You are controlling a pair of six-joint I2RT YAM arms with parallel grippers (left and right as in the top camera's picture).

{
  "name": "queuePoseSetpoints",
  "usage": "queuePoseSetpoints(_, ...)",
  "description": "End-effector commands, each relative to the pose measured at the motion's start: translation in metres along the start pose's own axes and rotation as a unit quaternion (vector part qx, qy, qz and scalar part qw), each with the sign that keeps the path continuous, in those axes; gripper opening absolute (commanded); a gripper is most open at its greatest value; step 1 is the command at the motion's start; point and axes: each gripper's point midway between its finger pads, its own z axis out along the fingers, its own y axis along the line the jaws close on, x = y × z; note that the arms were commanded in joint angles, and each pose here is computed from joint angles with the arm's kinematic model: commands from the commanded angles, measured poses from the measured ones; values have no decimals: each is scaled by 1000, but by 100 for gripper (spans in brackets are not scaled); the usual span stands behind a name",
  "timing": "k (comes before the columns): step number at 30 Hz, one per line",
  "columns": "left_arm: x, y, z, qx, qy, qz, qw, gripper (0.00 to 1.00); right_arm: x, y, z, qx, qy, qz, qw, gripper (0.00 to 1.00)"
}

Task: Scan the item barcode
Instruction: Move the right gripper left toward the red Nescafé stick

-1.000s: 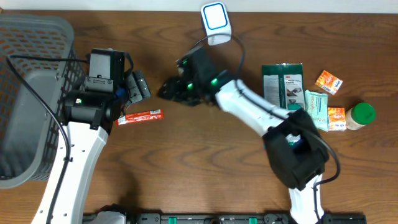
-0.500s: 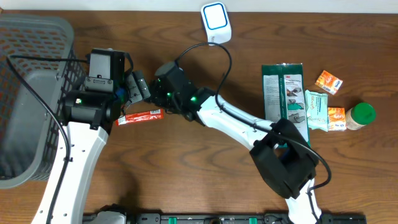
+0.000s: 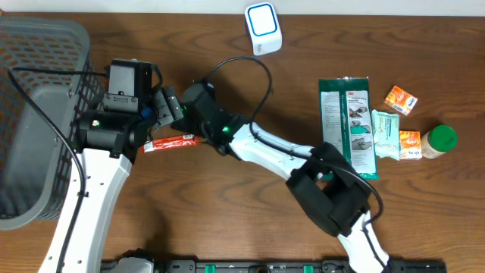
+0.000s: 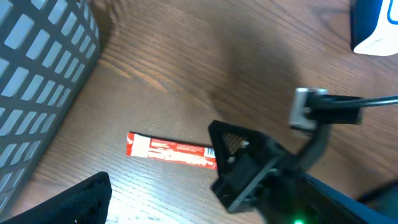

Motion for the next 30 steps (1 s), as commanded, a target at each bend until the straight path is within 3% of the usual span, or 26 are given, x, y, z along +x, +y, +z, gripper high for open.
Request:
queuePoseSetpoints(1, -6, 1, -4, -3, -10, 4, 1000, 93, 30, -24, 23, 25, 23, -133, 991, 1)
queuePoseSetpoints(9, -6, 1, -4, -3, -10, 4, 1000, 93, 71, -57, 30, 64, 99, -210, 970, 1)
queuePoseSetpoints(19, -6, 1, -4, -3, -10, 4, 1000, 93, 51, -108, -38, 185, 174, -180, 950, 1)
queuePoseSetpoints(25, -6, 1, -4, -3, -10, 4, 1000, 93, 53, -88, -39, 124, 197, -240, 943, 1)
queuePoseSetpoints(30, -6, 1, -4, -3, -10, 4, 1000, 93, 56, -48, -21, 18, 176, -362, 915, 1)
